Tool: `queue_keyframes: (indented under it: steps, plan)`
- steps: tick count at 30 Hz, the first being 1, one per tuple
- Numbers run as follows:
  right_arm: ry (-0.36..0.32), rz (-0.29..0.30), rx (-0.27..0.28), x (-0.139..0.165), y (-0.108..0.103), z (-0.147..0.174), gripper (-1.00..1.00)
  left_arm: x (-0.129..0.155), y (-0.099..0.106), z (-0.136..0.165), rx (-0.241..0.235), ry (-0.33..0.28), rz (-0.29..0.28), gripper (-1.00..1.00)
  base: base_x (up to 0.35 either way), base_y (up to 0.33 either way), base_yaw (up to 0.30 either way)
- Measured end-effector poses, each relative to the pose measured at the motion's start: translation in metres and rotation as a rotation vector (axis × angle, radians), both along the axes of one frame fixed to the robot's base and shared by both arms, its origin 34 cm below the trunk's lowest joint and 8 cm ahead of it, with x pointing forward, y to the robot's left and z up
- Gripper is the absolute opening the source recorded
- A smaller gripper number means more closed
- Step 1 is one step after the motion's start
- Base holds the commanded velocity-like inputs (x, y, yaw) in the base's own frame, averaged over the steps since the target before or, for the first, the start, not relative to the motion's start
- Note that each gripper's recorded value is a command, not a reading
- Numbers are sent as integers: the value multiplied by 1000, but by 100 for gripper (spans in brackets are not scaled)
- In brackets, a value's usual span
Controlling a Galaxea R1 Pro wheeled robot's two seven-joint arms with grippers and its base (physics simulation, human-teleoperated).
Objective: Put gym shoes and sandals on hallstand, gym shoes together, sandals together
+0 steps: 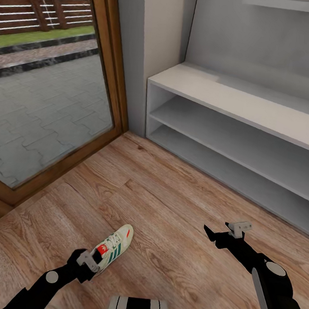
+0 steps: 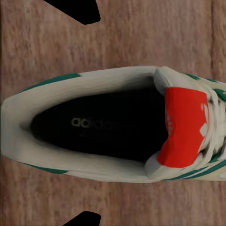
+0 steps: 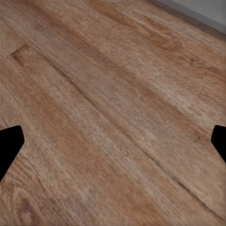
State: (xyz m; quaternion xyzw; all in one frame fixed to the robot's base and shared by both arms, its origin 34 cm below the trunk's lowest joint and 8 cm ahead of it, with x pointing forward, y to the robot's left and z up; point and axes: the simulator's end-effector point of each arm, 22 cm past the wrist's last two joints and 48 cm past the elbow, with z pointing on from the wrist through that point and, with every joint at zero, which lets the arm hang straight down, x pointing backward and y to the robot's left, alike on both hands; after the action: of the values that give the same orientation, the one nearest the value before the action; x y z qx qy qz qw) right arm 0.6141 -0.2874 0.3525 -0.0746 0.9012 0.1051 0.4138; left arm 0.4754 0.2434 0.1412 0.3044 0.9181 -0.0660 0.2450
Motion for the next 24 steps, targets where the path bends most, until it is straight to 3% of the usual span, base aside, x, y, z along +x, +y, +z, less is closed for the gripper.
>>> queue_keyframes:
  steps: [9, 24]
  plan:
    - [1, 0, 1, 0, 0, 0, 100, 1, 12, 0, 19, -12, 10, 100, 0, 0, 0]
    - [2, 0, 0, 0, 0, -1, 100, 10, 9, 7, -3, -71, -4, 100, 0, 0, 0]
